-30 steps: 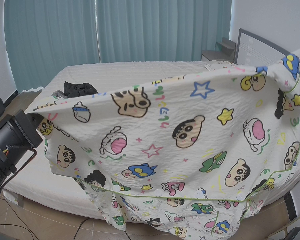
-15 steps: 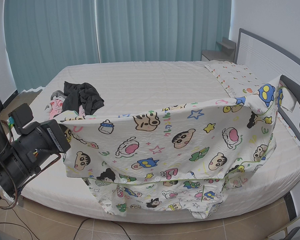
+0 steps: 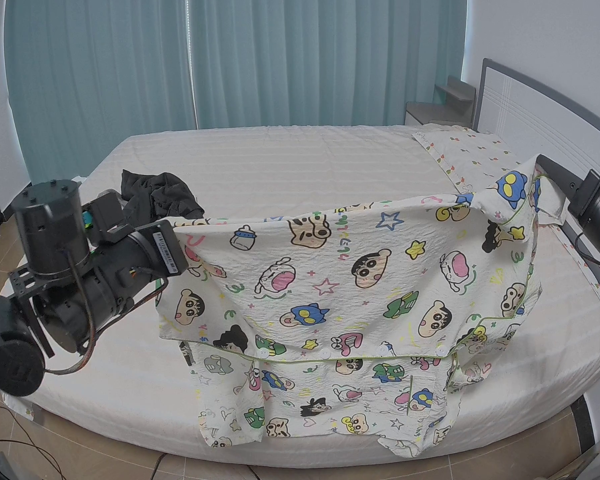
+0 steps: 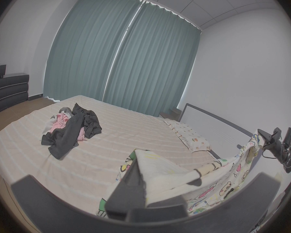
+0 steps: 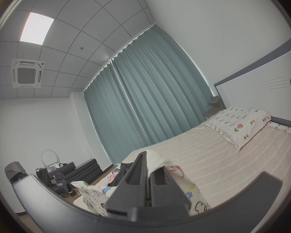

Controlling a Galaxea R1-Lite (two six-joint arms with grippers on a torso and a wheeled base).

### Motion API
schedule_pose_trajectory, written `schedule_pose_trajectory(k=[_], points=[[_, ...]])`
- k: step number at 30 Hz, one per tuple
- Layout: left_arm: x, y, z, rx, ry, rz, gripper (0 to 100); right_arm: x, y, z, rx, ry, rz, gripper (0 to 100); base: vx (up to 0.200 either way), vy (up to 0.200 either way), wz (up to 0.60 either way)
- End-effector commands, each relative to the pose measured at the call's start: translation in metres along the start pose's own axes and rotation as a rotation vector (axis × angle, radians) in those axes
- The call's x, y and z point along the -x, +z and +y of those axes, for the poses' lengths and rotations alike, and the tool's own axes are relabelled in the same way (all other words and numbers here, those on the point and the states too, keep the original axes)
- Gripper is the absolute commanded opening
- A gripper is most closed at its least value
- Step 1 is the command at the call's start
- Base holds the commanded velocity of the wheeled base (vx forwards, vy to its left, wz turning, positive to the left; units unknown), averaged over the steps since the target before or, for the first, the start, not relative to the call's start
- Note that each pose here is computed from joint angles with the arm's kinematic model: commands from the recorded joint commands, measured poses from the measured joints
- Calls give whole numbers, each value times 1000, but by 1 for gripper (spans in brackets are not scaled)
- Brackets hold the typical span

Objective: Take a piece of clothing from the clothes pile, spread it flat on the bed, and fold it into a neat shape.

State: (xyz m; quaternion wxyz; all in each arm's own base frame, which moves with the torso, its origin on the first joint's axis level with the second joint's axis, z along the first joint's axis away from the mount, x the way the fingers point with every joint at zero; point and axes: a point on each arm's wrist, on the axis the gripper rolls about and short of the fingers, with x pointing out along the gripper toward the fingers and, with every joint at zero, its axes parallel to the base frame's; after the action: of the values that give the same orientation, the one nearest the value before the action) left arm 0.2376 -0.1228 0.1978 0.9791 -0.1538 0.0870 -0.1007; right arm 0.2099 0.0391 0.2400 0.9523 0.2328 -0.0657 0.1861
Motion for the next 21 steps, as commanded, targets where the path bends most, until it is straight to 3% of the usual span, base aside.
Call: schedule_pose_trajectory(k=[1,8,11,21], points=[[-52,-18,-1,-14,36,59,0,-29,-23,-30,-7,-65,48,0,200,0,0],[-106,-46,-2,-29,52,119,0,-52,-51,-64,-10,-109,106,0,200,0,0],[-146,-80,2,-44,82,173,0,-67,-81,-92,-22,-147,145,0,200,0,0],[-220,-158,32,-68,158,263,0,-99,-157,-151,-51,-197,221,0,0,0,0]])
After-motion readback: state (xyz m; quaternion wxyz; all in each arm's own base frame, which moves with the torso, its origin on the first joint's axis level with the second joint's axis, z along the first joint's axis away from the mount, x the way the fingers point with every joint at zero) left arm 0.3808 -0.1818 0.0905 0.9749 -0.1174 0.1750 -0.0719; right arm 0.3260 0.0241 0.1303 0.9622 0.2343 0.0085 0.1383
